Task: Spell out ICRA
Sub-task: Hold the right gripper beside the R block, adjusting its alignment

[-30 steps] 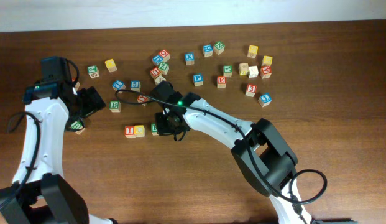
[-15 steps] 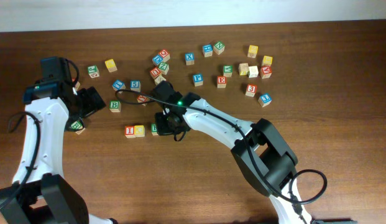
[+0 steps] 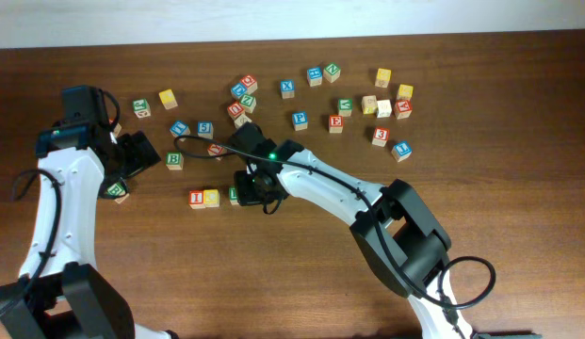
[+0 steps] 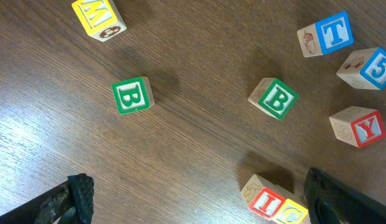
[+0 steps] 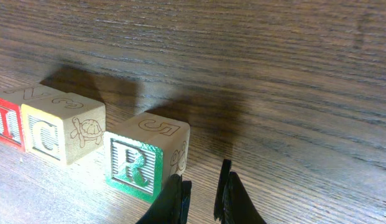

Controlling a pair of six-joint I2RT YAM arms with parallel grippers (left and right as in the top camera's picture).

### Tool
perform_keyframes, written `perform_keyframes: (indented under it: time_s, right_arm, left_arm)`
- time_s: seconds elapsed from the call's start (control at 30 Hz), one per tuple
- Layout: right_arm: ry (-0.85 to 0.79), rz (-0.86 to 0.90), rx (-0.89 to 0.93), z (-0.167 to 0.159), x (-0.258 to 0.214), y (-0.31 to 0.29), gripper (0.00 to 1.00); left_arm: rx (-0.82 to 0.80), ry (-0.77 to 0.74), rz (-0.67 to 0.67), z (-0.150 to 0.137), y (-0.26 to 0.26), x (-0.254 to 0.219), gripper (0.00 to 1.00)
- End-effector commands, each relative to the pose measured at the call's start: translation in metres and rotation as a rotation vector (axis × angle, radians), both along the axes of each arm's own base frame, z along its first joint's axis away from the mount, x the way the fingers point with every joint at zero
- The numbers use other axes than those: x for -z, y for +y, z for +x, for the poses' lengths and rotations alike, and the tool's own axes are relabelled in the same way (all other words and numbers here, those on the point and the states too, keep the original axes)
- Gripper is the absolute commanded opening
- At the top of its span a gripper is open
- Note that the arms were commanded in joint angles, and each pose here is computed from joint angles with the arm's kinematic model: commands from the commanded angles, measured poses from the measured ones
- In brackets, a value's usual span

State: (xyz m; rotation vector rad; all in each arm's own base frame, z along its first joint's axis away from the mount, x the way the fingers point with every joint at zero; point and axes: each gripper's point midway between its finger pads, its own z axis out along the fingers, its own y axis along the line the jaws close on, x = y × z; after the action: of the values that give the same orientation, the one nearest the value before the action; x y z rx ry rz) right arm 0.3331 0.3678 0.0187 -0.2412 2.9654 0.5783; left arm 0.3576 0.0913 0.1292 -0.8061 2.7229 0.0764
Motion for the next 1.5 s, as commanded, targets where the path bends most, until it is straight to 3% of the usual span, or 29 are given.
perform_keyframes:
  time_s: [0.0, 0.37, 1.47]
  right_arm:
    - [0.039, 0.007, -0.012, -0.010, 0.008, 0.004, 0.10]
    - [-0.073, -0.123, 0.046, 0.011, 0.014, -0.019, 0.10]
    - [-0.122, -0.068, 0.009, 0.020, 0.008, -0.006, 0.05]
  left_arm:
    - [-0.007, -0.007, -0.007, 0.000, 0.000, -0.002, 0.99]
    - [-0.007, -0.007, -0.007, 0.000, 0.000, -0.002, 0.99]
    - [-0.007, -0.007, -0.007, 0.000, 0.000, -0.002, 0.99]
